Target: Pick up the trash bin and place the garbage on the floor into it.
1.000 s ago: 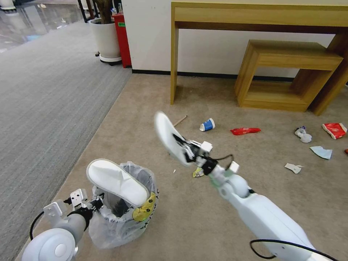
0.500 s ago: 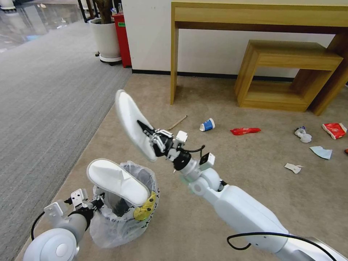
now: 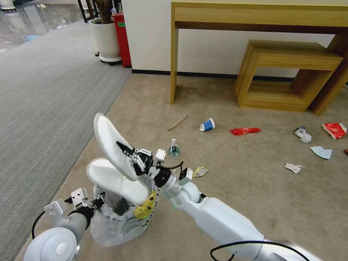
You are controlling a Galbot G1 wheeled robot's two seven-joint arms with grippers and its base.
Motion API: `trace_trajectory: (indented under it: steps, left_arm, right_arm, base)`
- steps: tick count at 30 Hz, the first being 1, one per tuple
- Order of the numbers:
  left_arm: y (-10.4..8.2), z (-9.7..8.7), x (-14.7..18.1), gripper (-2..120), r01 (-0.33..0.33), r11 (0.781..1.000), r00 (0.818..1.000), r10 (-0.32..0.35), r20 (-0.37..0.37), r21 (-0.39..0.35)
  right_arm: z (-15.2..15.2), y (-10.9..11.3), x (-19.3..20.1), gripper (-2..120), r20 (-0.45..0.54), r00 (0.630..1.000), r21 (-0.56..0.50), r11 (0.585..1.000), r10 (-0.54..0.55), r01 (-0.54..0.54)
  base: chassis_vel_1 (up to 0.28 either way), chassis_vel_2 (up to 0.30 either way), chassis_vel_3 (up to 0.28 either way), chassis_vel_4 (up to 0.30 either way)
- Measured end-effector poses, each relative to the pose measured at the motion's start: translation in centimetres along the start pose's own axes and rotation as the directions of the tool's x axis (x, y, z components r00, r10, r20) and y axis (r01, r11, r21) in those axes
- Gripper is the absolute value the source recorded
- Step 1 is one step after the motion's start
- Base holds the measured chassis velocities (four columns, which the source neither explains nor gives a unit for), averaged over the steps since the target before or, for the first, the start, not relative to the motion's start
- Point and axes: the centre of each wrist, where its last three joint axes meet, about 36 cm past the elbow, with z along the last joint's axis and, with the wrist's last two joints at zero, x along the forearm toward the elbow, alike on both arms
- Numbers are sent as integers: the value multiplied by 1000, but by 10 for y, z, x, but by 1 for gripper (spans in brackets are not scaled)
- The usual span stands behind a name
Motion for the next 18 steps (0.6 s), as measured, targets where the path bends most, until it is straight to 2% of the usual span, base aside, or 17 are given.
trace_trajectory:
  steps: [8, 18]
  left_arm:
    - [-2, -1, 2, 1, -4, 1000, 1000, 4, 4, 2]
    - [-4, 0, 4, 1, -10, 1000, 1000, 10, 6, 6]
  right_arm:
    - [13, -5, 25, 0, -50, 999, 18, 1000, 15, -15]
    - [28, -3, 35, 0, -78, 997, 18, 1000, 25, -24]
  base:
    - [0, 0, 0, 0]
    - [0, 0, 0, 0]
